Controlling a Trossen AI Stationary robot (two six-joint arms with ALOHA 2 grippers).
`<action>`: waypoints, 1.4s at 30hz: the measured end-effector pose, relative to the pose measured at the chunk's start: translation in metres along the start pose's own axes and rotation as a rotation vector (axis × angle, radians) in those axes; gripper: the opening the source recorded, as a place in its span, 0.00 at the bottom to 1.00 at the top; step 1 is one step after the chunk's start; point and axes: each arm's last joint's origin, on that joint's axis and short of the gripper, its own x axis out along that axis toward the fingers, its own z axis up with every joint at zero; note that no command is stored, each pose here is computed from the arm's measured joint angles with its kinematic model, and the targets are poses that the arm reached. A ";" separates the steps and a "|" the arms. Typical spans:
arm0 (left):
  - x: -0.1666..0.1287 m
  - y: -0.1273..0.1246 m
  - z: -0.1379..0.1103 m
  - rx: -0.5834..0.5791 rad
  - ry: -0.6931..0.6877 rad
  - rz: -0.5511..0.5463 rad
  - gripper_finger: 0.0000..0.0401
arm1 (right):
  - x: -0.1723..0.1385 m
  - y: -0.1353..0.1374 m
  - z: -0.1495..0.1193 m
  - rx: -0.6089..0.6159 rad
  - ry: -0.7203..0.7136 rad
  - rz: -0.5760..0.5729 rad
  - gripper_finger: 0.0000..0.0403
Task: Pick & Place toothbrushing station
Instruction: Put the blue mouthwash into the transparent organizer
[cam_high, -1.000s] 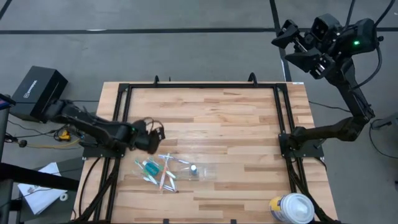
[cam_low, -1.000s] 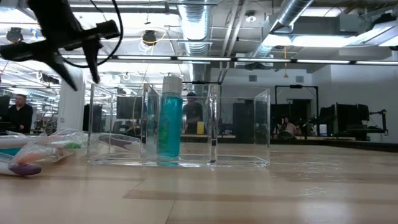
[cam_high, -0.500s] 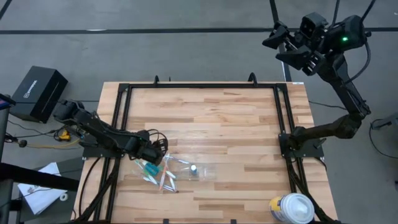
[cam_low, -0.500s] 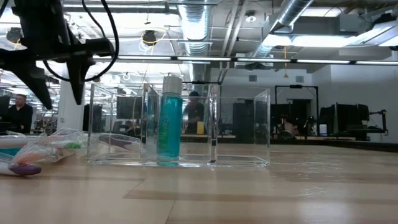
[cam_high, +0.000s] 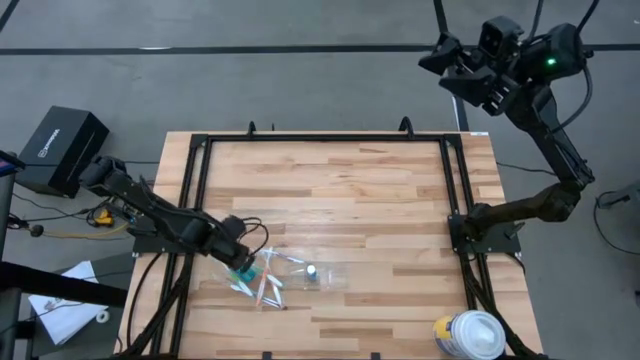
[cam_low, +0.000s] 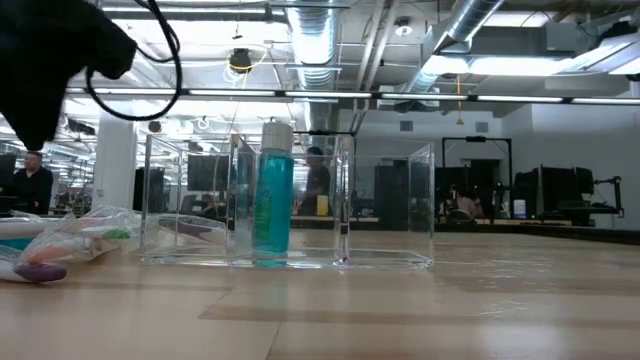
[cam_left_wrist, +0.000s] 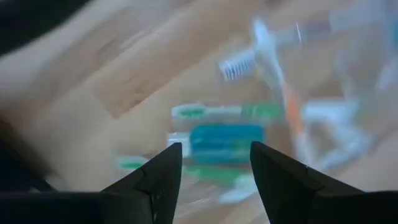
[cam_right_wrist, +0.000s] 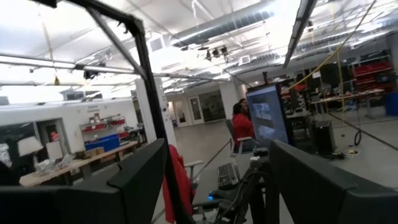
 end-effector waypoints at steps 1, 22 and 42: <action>0.000 0.000 -0.001 0.109 0.029 -0.004 0.44 | 0.000 0.000 0.000 0.004 -0.010 -0.010 0.68; 0.003 0.009 -0.005 1.074 0.153 0.017 0.49 | 0.063 0.044 -0.024 -0.122 -0.273 -0.084 0.68; 0.038 0.015 -0.014 1.087 0.145 -0.087 0.45 | 0.078 0.055 -0.036 -0.134 -0.251 -0.059 0.68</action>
